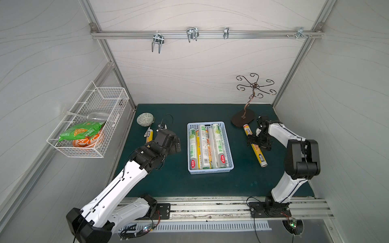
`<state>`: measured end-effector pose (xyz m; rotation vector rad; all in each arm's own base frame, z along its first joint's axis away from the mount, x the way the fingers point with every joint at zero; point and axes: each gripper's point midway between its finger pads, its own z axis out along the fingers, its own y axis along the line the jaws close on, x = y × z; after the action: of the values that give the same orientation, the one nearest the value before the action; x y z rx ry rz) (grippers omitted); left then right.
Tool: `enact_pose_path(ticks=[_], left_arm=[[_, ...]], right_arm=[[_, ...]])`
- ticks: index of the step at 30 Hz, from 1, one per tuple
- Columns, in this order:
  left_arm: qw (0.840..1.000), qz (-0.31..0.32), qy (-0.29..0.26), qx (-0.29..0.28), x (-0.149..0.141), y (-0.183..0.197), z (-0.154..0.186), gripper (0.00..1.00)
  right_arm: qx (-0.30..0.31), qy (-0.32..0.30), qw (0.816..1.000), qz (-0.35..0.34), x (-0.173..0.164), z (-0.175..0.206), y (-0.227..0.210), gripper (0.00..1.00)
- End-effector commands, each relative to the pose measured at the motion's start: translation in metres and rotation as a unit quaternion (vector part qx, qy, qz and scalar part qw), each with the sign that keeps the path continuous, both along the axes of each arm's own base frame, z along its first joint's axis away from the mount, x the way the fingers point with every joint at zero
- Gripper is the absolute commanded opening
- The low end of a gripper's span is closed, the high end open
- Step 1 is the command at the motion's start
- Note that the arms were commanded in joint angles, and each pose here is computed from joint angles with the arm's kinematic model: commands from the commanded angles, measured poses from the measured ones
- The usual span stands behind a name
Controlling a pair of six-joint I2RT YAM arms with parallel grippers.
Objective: Put the plastic wrap into the basket
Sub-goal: Pick up the plastic wrap from the center of the board.
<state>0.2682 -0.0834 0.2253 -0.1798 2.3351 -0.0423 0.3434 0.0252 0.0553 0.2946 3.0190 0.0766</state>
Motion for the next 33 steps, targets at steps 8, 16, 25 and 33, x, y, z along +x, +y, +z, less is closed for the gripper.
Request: enact_pose_path(ticks=[8,16,25,33], left_arm=[[1.0,0.006,-0.013,-0.007,0.002,0.004,0.002,0.99],[1.0,0.009,-0.027,-0.01,0.0,0.01,0.007,0.99],[0.999,0.009,-0.03,-0.013,0.001,0.01,0.009,0.99],[0.999,0.009,-0.03,-0.012,0.002,0.011,0.01,0.99]], right_arm=[[0.001,0.019,1.0,0.004,0.005,-0.013,-0.001,0.96],[0.001,0.032,0.999,0.002,0.006,-0.021,-0.001,0.93],[0.022,0.039,0.999,0.006,0.004,-0.026,0.006,0.8],[0.043,0.048,0.998,0.009,0.0,-0.029,0.015,0.66]])
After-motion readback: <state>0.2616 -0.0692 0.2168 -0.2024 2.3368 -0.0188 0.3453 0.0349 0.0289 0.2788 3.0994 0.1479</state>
